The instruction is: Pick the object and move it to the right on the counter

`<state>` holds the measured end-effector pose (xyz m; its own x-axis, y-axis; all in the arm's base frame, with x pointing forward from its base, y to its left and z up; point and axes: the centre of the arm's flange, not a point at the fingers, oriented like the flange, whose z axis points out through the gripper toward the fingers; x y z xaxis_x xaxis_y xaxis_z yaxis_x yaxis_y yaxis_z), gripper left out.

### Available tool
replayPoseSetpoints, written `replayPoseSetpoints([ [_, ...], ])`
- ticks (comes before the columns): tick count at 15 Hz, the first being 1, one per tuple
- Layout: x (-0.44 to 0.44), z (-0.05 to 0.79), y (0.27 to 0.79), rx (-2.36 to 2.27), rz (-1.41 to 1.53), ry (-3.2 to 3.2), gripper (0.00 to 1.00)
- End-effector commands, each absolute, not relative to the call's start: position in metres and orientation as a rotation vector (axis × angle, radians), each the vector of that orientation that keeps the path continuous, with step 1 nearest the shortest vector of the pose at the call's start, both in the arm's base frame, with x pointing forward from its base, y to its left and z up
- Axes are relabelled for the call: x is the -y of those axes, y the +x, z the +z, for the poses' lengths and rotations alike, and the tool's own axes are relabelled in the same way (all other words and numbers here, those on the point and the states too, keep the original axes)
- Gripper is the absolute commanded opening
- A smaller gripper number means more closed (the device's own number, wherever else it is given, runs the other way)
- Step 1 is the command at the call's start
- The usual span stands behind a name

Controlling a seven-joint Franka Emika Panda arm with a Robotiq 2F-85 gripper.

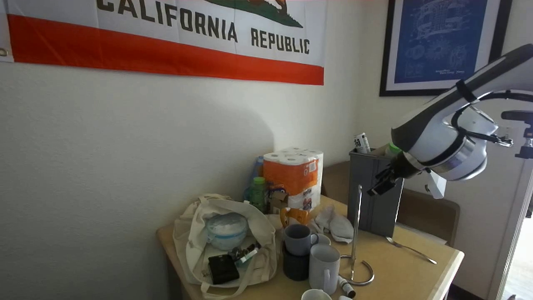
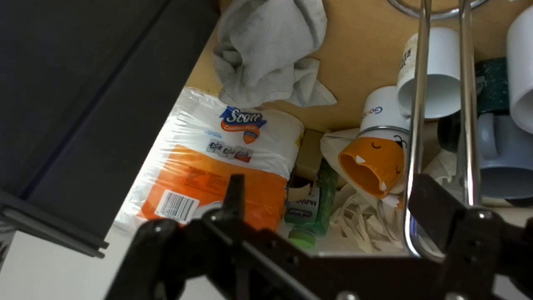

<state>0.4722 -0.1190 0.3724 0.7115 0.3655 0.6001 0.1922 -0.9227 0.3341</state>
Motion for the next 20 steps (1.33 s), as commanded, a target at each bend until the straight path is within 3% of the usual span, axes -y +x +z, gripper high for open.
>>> replayPoseSetpoints([
  [1,0.119,0.447,0.478,-0.455,0.917,2.653,1.00],
  [9,0.147,0.470,0.486,-0.626,0.820,2.675,1.00],
  [20,0.056,0.658,0.500,-0.713,0.524,2.826,1.00],
])
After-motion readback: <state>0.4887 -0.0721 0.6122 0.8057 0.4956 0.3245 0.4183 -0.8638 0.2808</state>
